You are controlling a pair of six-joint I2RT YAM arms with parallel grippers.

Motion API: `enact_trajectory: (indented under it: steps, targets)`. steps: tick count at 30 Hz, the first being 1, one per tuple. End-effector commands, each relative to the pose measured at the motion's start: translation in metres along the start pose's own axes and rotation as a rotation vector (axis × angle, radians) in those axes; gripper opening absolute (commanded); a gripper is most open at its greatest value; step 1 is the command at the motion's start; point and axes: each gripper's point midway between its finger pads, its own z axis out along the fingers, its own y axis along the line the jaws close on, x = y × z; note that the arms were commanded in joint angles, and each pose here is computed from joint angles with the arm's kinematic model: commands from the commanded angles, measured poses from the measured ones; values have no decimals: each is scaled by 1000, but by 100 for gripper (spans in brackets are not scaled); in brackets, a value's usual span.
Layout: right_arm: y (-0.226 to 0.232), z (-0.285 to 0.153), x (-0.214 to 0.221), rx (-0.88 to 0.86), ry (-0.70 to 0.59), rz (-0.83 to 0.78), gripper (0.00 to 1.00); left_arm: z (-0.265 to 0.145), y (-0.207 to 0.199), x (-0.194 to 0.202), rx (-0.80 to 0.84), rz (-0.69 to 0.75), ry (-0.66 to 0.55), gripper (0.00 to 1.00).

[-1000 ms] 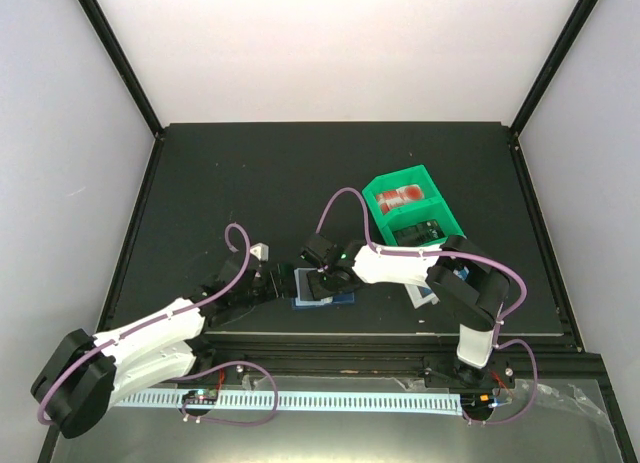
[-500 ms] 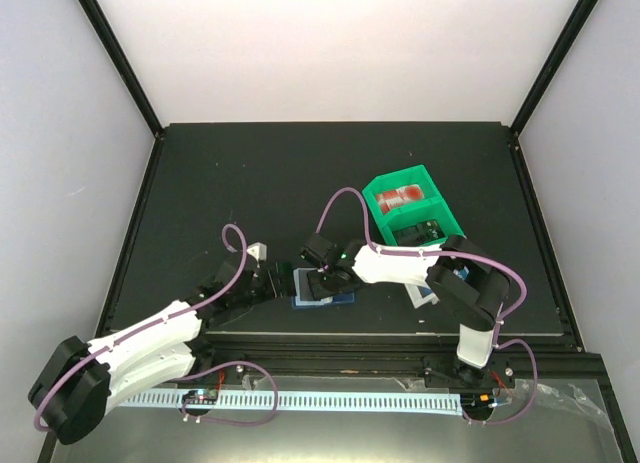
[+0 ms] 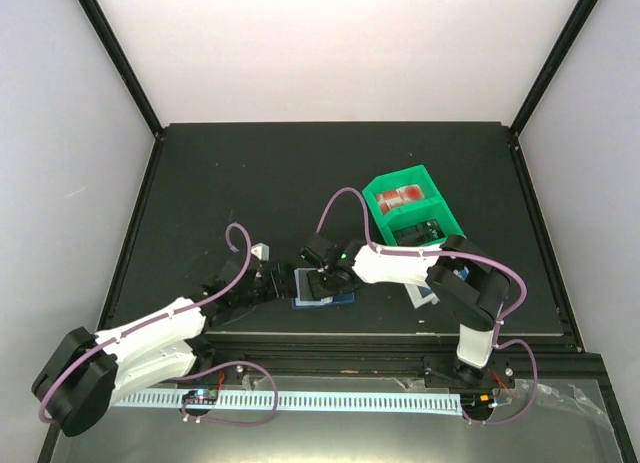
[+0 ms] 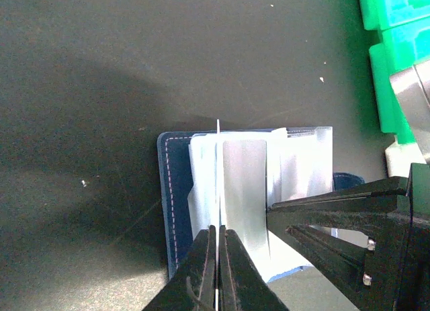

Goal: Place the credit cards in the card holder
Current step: Adjust the card holder at the center of the board.

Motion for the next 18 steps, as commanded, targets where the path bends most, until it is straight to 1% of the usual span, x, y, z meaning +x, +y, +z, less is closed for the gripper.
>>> enact_trajectory:
  steps: [1, 11, 15, 18]
  targets:
    - [-31, 42, 34, 93, 111, 11, 1, 0, -12, -7, 46, 0, -15, 2]
    - [-30, 40, 33, 89, 103, 14, 1, -1, -21, -5, 96, 12, -1, 2]
    - [-26, 32, 26, 67, 59, 19, 1, -1, -32, -3, 147, 40, 17, 1]
    - [-23, 20, 18, 45, 2, 32, 1, -1, -41, -1, 193, 63, 37, 1]
